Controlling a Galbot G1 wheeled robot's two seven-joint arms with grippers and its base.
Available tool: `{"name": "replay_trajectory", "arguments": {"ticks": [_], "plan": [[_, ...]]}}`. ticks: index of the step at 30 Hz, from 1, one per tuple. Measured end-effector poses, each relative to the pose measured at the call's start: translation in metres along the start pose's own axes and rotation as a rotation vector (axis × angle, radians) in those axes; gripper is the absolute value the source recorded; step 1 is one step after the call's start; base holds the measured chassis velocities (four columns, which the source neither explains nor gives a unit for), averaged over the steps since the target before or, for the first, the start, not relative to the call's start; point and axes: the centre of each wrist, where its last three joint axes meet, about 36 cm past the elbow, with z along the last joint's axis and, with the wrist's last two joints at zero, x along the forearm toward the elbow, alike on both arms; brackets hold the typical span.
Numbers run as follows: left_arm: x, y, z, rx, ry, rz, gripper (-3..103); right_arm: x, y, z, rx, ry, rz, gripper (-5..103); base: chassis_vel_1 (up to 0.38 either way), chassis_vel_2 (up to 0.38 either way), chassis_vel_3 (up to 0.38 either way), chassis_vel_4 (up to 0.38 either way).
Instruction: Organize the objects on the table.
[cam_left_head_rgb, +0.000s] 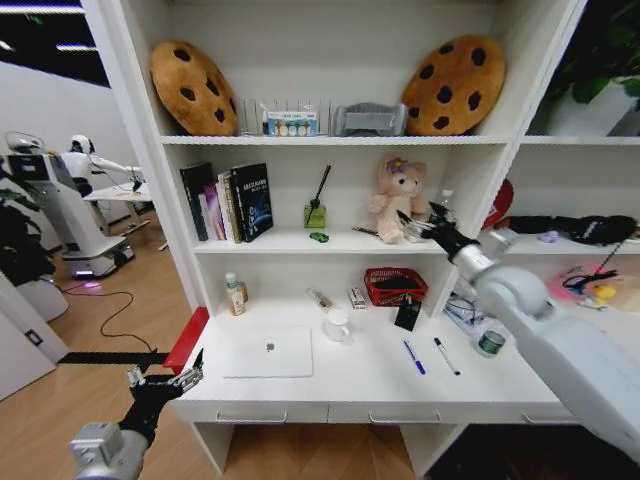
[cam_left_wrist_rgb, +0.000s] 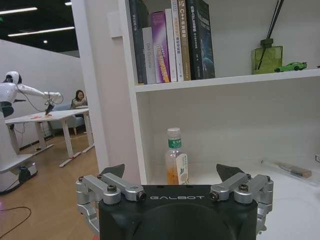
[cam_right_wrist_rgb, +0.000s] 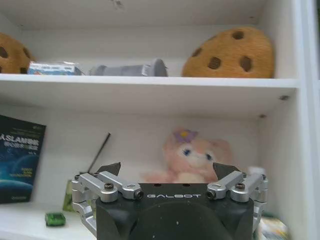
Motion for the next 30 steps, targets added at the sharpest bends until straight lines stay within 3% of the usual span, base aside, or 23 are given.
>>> {"name": "replay_trajectory", "arguments": {"ticks": [1,4,6,7,10,12,14,16,19,30], "plan": [[0.000,0.000,0.000,0.000,0.000,0.000,100,0.000,0.000,0.000,0.000,0.000,0.000,100,0.000,0.000,0.000,0.000],[0.000,0.000,0.000,0.000,0.000,0.000,100,0.079,0.004,0.033,0.015,0.109,0.127,100,0.000,0.000,0.000,0.000],[0.000,0.000,0.000,0.000,0.000,0.000,100,0.097,0.006,0.040,0.020,0.139,0.148,100,0.000,0.000,0.000,0.000],[0.000,0.000,0.000,0.000,0.000,0.000,100,0.126,0.013,0.049,0.025,0.182,0.183,100,0.000,0.000,0.000,0.000],[0.000,0.000,0.000,0.000,0.000,0.000,100,0.164,0.030,0.062,-0.005,0.233,0.238,100,0.000,0.000,0.000,0.000],[0.000,0.000,0.000,0.000,0.000,0.000,100,0.200,0.060,0.079,-0.082,0.289,0.305,100,0.000,0.000,0.000,0.000],[0.000,0.000,0.000,0.000,0.000,0.000,100,0.206,0.067,0.083,-0.098,0.300,0.315,100,0.000,0.000,0.000,0.000],[0.000,0.000,0.000,0.000,0.000,0.000,100,0.222,0.090,0.095,-0.149,0.328,0.332,100,0.000,0.000,0.000,0.000],[0.000,0.000,0.000,0.000,0.000,0.000,100,0.225,0.098,0.103,-0.162,0.338,0.328,100,0.000,0.000,0.000,0.000],[0.000,0.000,0.000,0.000,0.000,0.000,100,0.207,0.098,0.120,-0.216,0.362,0.304,100,-0.046,-0.040,0.040,0.040]]}}
